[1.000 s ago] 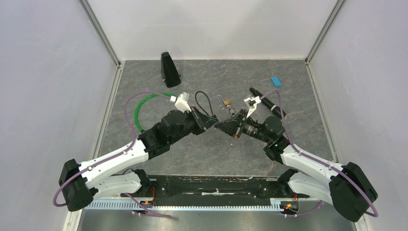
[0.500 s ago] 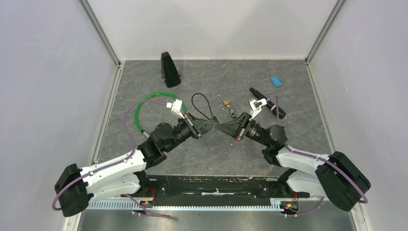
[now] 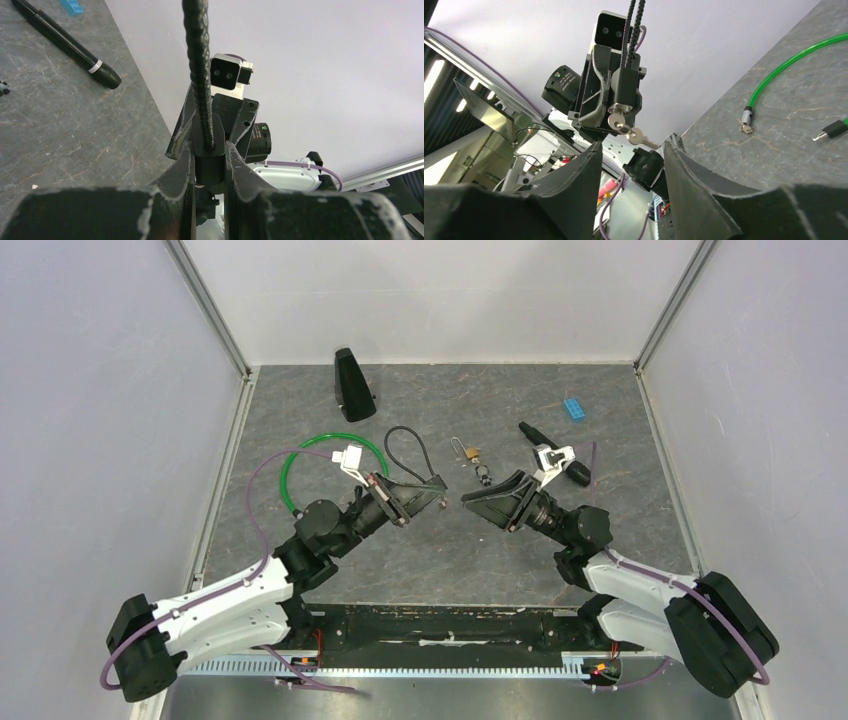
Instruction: Unlock with the key
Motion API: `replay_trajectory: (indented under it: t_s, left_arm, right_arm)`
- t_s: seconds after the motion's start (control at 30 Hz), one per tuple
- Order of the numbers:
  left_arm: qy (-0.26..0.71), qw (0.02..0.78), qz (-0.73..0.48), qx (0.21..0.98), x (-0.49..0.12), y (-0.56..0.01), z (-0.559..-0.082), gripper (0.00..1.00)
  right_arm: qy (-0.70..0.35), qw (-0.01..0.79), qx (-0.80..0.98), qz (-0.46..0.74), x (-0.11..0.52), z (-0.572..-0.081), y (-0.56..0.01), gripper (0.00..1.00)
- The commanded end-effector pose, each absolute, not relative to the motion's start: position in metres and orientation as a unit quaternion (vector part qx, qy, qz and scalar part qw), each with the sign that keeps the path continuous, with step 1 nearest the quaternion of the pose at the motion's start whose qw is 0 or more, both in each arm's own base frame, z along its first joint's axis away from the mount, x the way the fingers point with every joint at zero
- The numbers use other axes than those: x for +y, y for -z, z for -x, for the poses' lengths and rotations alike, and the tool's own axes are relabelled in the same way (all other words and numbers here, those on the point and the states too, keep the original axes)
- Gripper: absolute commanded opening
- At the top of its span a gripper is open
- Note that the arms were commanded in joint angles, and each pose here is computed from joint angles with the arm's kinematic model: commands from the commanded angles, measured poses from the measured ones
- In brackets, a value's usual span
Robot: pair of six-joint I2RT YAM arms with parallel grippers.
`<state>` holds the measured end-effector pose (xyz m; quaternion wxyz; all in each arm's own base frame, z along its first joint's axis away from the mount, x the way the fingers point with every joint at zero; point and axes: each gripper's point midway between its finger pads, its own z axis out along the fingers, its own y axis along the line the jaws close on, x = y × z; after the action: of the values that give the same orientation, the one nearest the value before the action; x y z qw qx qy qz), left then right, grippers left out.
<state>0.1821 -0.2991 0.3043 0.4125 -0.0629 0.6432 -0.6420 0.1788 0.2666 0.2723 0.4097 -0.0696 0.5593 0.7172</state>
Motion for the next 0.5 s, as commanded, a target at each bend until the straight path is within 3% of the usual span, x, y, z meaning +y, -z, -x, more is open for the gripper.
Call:
replay_trajectory:
  t_s: [0.0, 0.47]
  left_arm:
    - [0.643, 0.433, 0.072, 0.628, -0.289, -0.317, -0.186, 0.02]
    - [0.646, 0.373, -0.058, 0.664, -0.323, -0.299, -0.163, 0.02]
  right_arm:
    - [-0.694, 0.436, 0.565, 0.095, 0.260, -0.180, -0.271, 0.53]
    - [-0.543, 0.510, 0.643, 0.180, 0.257, -0.230, -0.279, 0.61]
